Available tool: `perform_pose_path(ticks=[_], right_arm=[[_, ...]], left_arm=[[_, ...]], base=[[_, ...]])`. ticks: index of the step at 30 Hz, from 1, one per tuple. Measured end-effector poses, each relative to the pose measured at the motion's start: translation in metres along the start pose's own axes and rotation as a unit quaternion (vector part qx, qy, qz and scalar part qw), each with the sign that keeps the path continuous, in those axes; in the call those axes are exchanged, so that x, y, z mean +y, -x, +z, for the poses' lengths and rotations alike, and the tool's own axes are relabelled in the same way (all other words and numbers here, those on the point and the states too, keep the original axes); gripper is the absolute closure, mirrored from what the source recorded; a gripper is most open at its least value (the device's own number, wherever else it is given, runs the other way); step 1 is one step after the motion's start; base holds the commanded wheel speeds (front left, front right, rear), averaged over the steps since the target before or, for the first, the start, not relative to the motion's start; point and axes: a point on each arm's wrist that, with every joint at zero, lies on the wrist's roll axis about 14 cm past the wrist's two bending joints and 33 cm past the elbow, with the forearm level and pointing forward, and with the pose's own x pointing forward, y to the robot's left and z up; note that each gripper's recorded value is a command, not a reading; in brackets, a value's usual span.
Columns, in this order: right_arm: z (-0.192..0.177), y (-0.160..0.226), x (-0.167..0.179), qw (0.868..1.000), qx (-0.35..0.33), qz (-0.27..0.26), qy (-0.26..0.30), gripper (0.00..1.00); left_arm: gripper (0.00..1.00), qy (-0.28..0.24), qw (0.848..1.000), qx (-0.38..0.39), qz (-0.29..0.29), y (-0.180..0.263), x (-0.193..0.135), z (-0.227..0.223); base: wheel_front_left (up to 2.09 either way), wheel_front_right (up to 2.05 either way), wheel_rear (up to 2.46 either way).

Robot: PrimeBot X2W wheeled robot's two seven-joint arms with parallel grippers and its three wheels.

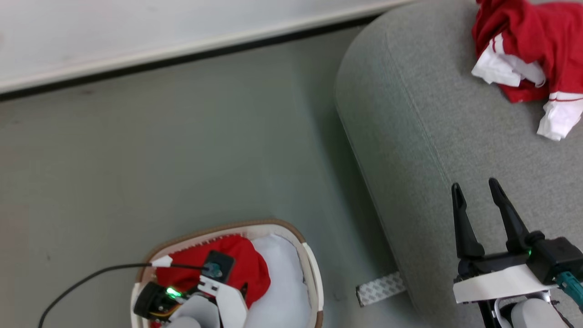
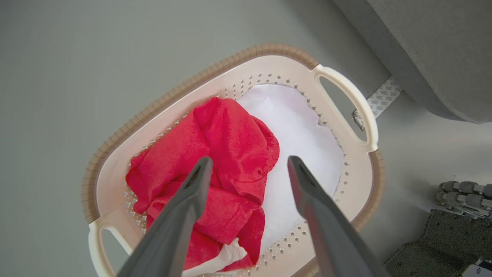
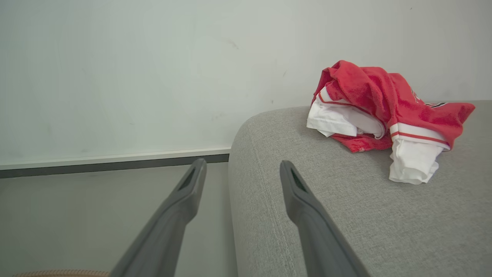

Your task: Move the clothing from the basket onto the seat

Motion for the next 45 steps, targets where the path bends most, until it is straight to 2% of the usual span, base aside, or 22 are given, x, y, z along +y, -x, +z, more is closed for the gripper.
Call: perform_pose_path(ticks=[8, 17, 30, 31, 32, 39, 45], right_arm=[[-0.019, -0.026, -0.003, 1.0, 0.02, -0.002, 0.003, 0.0], [-0.052, -0.053, -0.009, 0.999, 0.052, -0.009, 0.0, 0.0], [-0.107, -0.056, -0.029, 0.993, 0.116, -0.037, 0.012, 0.0], [-0.108, -0.056, -0.031, 0.992, 0.118, -0.04, 0.014, 0.0], [-0.109, -0.056, -0.033, 0.992, 0.119, -0.042, 0.015, 0.0], [-0.101, -0.057, -0.032, 0.993, 0.109, -0.041, 0.012, 0.0], [-0.074, -0.053, -0.027, 0.996, 0.079, -0.037, 0.006, 0.0]], left_arm=[[0.0, 0.004, 0.997, 0.078, 0.0, -0.044, 0.014, -0.044], [0.0, 0.009, 0.991, 0.133, -0.017, -0.09, 0.021, -0.084], [0.0, 0.016, 0.985, 0.168, -0.03, -0.141, 0.021, -0.128], [0.72, 0.016, 0.985, 0.168, -0.032, -0.142, 0.019, -0.13], [1.0, 0.016, 0.986, 0.165, -0.034, -0.144, 0.017, -0.13], [1.0, 0.024, 0.99, 0.138, -0.036, -0.135, 0.011, -0.115], [1.0, 0.054, 0.995, 0.079, -0.028, -0.107, 0.005, -0.08]], base=[[0.0, 0.0, 0.0], [0.0, 0.0, 0.0], [0.0, 0.0, 0.0], [0.0, 0.0, 0.0], [0.0, 0.0, 0.0], [0.0, 0.0, 0.0], [0.0, 0.0, 0.0]])
